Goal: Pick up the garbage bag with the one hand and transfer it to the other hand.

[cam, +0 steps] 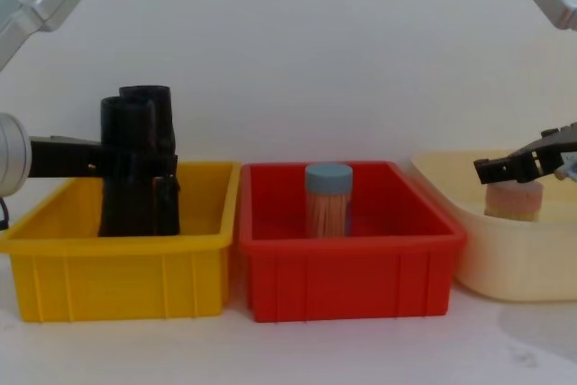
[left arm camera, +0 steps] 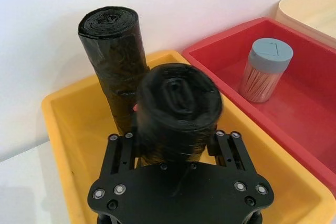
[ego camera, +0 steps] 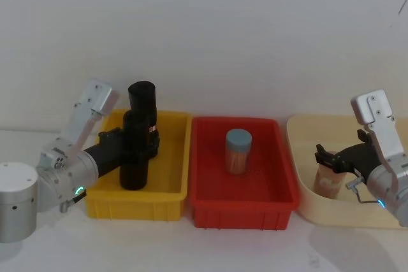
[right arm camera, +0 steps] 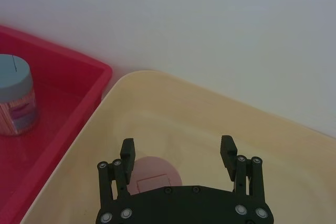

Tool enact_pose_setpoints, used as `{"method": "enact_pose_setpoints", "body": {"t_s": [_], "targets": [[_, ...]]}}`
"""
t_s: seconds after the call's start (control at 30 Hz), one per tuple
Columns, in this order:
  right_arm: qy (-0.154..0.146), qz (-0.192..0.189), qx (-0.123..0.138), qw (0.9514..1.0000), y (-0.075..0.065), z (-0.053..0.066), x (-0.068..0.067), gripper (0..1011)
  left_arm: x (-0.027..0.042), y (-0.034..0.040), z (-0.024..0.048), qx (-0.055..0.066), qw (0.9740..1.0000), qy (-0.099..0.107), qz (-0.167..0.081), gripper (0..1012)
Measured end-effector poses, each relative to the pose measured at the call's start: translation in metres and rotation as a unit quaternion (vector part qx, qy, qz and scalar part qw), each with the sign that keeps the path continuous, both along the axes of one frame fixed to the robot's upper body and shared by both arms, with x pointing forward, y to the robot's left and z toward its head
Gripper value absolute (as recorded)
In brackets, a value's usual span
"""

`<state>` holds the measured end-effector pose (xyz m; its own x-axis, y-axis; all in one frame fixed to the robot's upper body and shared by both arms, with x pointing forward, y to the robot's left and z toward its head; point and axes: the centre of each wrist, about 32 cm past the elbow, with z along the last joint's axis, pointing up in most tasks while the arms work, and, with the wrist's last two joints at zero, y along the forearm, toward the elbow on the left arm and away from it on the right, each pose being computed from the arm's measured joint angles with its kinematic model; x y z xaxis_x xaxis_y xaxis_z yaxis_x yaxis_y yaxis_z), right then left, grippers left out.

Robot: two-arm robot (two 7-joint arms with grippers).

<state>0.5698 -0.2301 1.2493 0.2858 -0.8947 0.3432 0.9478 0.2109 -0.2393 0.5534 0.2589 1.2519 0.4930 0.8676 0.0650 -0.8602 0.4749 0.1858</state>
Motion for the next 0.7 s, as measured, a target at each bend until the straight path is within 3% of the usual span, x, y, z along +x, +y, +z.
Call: {"method": "enact_pose_setpoints", "body": {"t_s": [0.2,0.5,0.7], "targets": [[0.0,0.0,0.0,1.0,0.0,0.0,0.0,1000,0.0016,-0.0005,0.0003,0.003,1.0,0.001,-0.001,516],[0.0,0.0,0.0,1.0,0.0,0.0,0.0,1000,0.0026,-0.0018,0.0005,0.003,1.0,0.001,-0.006,439],[0.0,0.0,0.0,1.0,0.0,0.0,0.0,1000,0.0053,-0.0063,0.0045,-0.009,0.9996,-0.011,-0.024,402]]}}
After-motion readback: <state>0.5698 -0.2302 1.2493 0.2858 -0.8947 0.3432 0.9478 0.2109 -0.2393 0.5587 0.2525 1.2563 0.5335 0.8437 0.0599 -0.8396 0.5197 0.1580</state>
